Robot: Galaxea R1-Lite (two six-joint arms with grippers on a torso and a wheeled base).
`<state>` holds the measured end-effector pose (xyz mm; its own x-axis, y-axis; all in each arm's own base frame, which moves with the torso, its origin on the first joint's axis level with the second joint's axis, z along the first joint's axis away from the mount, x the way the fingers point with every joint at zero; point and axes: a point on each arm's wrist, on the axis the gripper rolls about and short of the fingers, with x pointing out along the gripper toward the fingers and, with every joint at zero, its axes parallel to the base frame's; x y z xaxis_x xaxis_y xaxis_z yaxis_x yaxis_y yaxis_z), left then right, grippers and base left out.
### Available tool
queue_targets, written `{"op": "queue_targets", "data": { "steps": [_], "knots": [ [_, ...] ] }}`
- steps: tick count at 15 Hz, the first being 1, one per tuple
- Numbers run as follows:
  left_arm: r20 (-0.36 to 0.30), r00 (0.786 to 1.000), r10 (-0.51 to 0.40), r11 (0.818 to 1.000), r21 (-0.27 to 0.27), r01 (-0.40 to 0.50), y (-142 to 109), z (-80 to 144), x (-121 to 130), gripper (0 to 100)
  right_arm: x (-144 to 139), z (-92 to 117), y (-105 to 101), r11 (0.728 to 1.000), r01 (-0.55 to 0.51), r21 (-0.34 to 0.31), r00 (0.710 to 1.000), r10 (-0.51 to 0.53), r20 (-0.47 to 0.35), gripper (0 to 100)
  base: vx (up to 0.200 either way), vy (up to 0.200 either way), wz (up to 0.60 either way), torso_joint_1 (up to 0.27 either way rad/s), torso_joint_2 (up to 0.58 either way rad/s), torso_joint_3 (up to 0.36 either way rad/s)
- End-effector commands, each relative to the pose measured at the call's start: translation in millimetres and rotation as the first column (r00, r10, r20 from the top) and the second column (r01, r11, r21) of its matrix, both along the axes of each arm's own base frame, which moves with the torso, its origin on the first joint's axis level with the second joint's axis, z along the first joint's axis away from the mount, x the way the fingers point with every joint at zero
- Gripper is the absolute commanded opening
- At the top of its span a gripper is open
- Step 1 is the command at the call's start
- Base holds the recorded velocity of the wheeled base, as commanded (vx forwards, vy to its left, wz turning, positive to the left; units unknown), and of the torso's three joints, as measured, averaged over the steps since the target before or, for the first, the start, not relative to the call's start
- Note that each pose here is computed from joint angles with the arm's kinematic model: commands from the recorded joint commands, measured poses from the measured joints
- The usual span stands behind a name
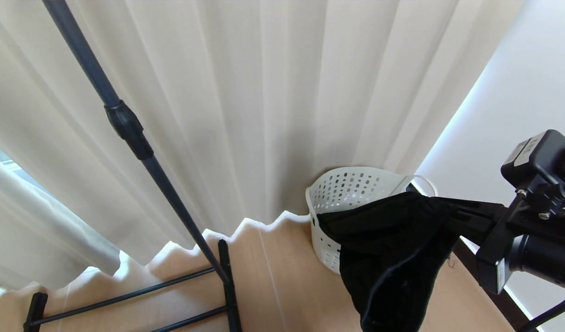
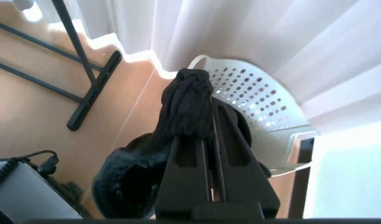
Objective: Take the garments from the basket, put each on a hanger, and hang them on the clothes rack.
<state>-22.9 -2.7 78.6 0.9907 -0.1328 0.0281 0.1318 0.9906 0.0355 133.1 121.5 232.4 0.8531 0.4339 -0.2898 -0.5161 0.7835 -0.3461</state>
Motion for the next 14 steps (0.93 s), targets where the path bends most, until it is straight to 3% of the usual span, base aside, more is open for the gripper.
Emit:
{"op": "queue_targets", "data": {
  "steps": [1,14],
  "knots": [
    [0.001,1.000,0.001,1.000,0.000,-0.001,0.0,0.1,0.0,100,1.2,-0.6,-0.3,1.000,0.007,-0.002,1.000,-0.007,-0.001,0,0.000,0.000,0.00,0.027,-0.36,-0.134],
    [0.001,1.000,0.000,1.000,0.000,0.000,0.0,0.1,0.0,100,0.1,0.6,-3.7,1.000,0.016,0.002,1.000,-0.016,0.005,0,0.000,0.000,0.00,0.106,-0.45,-0.150]
  ]
}}
